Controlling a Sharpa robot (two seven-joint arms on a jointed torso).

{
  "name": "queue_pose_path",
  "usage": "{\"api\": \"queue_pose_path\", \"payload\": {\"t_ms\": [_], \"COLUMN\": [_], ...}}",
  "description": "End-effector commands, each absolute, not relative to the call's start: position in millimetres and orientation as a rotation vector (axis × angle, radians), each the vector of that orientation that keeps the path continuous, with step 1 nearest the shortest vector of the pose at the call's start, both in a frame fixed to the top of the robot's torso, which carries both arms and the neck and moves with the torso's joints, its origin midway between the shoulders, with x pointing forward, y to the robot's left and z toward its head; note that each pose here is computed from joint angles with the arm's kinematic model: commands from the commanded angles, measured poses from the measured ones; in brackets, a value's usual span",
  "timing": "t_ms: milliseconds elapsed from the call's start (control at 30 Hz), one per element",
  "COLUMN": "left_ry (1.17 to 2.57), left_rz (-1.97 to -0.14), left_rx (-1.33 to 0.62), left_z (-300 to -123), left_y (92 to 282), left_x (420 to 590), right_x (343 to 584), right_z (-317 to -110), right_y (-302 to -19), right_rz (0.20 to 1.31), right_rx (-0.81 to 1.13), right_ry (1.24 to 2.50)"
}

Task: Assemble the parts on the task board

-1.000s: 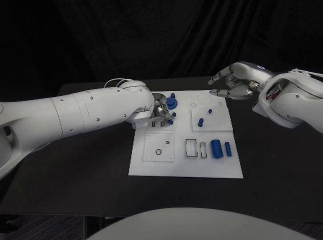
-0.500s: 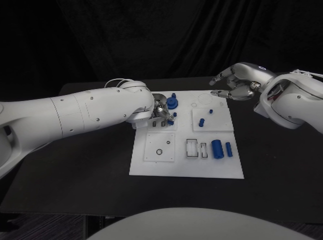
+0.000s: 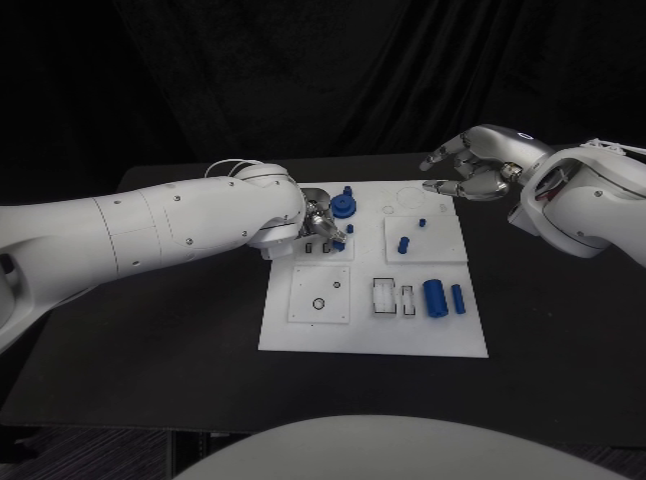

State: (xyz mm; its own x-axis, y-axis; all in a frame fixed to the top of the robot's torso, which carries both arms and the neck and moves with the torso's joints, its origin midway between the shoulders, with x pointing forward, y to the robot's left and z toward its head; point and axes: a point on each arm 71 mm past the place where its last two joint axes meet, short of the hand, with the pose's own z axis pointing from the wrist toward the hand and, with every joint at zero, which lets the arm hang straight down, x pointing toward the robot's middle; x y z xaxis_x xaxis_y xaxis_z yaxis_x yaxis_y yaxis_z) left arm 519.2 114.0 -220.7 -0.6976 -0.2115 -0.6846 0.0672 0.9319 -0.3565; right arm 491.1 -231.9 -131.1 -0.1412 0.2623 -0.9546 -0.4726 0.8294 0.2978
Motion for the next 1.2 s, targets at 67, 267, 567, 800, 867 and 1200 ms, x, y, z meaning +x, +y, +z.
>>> {"api": "queue_pose_path", "payload": {"t_ms": [67,267,567,800,867,1200], "left_ry": [2.282,2.281,2.282,2.284,2.285,2.286], "left_rz": [-0.461,-0.441,-0.424,-0.417,-0.415,-0.415], "left_rx": [-0.116,-0.136,-0.155,-0.164,-0.167,-0.169], "left_z": [-221.3,-221.4,-221.5,-221.6,-221.6,-221.6], "left_y": [117.5,126.3,135.8,141.7,143.2,146.1], "left_x": [518.1,517.6,515.9,513.7,513.2,511.8], "right_x": [492,492,493,492,492,492], "right_z": [-133,-133,-134,-135,-135,-136], "right_y": [-235,-236,-238,-239,-239,-239], "right_rz": [0.618,0.612,0.607,0.603,0.602,0.599], "right_rx": [-0.150,-0.147,-0.145,-0.143,-0.142,-0.141], "right_ry": [1.604,1.609,1.614,1.620,1.622,1.629]}}
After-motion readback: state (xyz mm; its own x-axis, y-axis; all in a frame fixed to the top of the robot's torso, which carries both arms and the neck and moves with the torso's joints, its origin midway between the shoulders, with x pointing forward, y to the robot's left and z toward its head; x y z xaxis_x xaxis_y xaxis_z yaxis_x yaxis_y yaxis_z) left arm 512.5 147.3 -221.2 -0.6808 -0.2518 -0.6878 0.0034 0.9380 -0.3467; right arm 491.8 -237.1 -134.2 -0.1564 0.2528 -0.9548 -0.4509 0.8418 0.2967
